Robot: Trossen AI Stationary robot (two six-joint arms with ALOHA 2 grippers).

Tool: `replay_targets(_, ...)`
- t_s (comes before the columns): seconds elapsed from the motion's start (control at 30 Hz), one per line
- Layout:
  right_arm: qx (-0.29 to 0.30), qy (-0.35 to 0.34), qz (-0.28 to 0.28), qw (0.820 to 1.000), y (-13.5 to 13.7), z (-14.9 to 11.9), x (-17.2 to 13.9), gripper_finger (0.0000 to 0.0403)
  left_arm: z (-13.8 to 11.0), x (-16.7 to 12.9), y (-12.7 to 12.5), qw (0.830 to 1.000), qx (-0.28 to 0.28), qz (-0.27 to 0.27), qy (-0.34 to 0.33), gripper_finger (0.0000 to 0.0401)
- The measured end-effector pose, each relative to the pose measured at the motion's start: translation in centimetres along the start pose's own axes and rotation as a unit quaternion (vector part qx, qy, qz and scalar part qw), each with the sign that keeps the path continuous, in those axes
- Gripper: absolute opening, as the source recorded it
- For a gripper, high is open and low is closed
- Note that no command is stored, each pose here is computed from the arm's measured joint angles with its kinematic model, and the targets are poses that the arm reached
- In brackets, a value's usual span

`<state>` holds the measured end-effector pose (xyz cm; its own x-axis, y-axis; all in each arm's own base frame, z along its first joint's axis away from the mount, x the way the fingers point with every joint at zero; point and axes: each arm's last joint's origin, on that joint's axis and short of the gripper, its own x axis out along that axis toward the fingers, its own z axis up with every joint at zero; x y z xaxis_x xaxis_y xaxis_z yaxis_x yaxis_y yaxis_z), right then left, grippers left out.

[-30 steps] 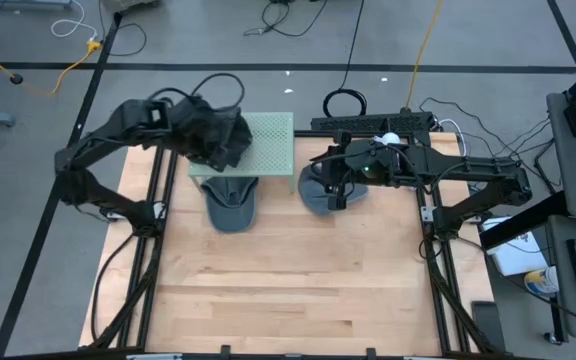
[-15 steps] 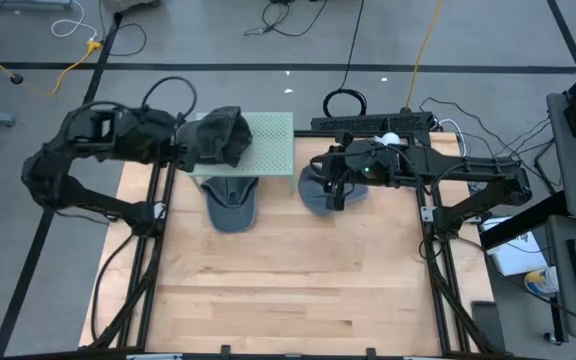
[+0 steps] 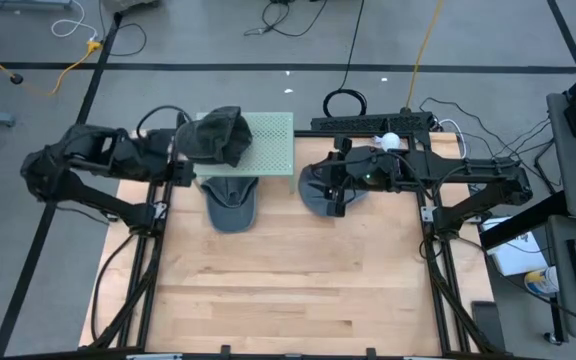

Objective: Pick & Place hat
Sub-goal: Put the gray cap on the shelf

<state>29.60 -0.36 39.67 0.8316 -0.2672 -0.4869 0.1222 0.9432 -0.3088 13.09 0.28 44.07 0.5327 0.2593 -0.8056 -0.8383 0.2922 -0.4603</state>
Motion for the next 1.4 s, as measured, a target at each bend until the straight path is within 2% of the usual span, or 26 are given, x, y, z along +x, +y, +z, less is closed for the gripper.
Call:
replay_targets(0.27, -0.012, 0.0, 0.0, 1.0, 0.0, 0.0, 0.0, 0.0181, -2.8, 2.9, 0.1, 0.997, -0.038, 0.05, 0.044, 0.0186)
replay_targets(0.53, -0.03, 0.0, 0.0, 1.0, 0.0, 0.0, 0.0, 0.0181, -5.7, 6.3, 1.2, 0.986, -0.074, 0.127, 0.082, 0.0186)
replay_targets(0.67, -0.03, 0.0, 0.0, 1.0, 0.0, 0.0, 0.0, 0.0181, -7.1, 7.6, 1.6, 0.981, -0.092, 0.146, 0.089, 0.0186)
replay_targets(0.97, -0.029, 0.0, 0.0, 1.0, 0.0, 0.0, 0.0, 0.0181, -10.2, 10.0, 2.1, 0.977, -0.127, 0.144, 0.089, 0.0186)
replay_targets(1.17, -0.029, 0.0, 0.0, 1.0, 0.0, 0.0, 0.0, 0.0181, -12.1, 12.2, 3.5, 0.973, -0.152, 0.163, 0.066, 0.0186)
replay_targets(1.4, -0.029, 0.0, 0.0, 1.0, 0.0, 0.0, 0.0, 0.0181, -13.4, 15.4, 5.3, 0.974, -0.156, 0.159, 0.029, 0.0186)
